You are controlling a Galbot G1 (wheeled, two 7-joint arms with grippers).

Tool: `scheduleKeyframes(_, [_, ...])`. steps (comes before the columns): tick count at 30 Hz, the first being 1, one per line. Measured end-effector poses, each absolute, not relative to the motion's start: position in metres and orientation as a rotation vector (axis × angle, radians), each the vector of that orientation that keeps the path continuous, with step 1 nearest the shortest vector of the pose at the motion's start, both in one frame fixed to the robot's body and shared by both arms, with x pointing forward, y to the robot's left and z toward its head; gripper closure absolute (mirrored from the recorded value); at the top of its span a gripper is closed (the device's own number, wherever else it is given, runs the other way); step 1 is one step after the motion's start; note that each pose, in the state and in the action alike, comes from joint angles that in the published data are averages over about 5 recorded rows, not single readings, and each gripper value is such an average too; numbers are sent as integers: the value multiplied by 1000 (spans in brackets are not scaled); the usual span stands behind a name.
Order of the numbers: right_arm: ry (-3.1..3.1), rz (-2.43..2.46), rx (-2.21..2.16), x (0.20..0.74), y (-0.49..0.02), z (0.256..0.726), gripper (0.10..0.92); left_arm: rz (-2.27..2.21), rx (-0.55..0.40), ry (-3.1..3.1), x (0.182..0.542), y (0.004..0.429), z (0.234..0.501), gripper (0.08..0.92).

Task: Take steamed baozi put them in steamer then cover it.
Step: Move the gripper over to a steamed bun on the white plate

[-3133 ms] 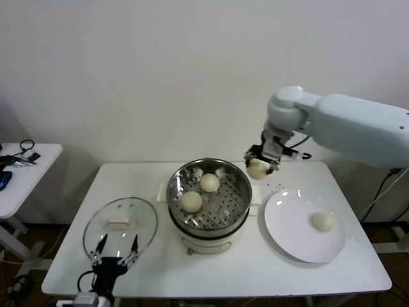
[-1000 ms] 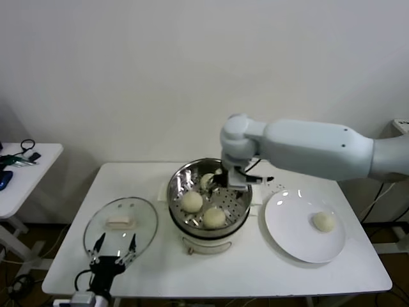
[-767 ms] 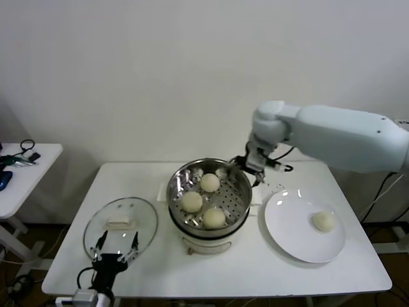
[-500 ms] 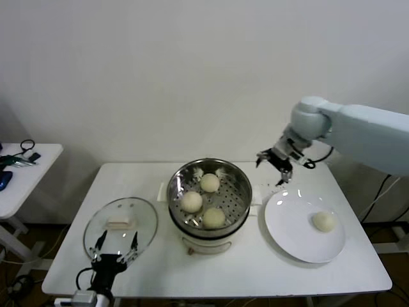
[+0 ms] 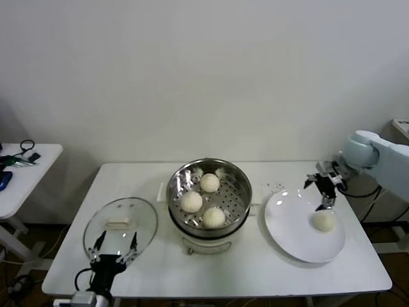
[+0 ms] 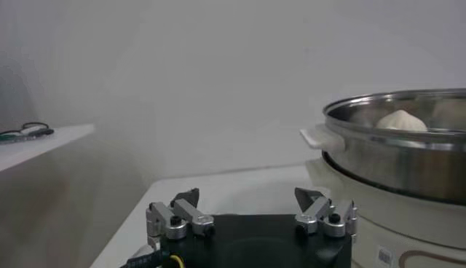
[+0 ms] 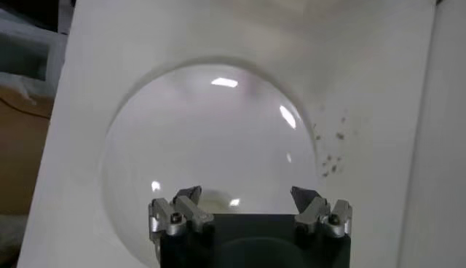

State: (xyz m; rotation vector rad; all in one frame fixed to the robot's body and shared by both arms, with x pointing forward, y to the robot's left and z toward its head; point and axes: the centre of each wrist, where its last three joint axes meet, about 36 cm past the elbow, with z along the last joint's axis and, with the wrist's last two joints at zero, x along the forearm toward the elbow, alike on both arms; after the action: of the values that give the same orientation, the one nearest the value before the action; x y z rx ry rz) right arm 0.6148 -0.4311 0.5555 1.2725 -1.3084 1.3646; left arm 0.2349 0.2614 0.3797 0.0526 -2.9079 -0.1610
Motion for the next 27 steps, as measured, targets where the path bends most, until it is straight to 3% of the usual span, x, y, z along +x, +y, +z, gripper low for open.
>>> scheduleKeyframes(12, [-1294,1281,1168,605,-477,498,200,-178,64,-2896,233,259,378,177])
scheduleKeyframes(27, [-1268,1262,1152,622,-472,459,200,-188,73,-2883,230,255,376,177])
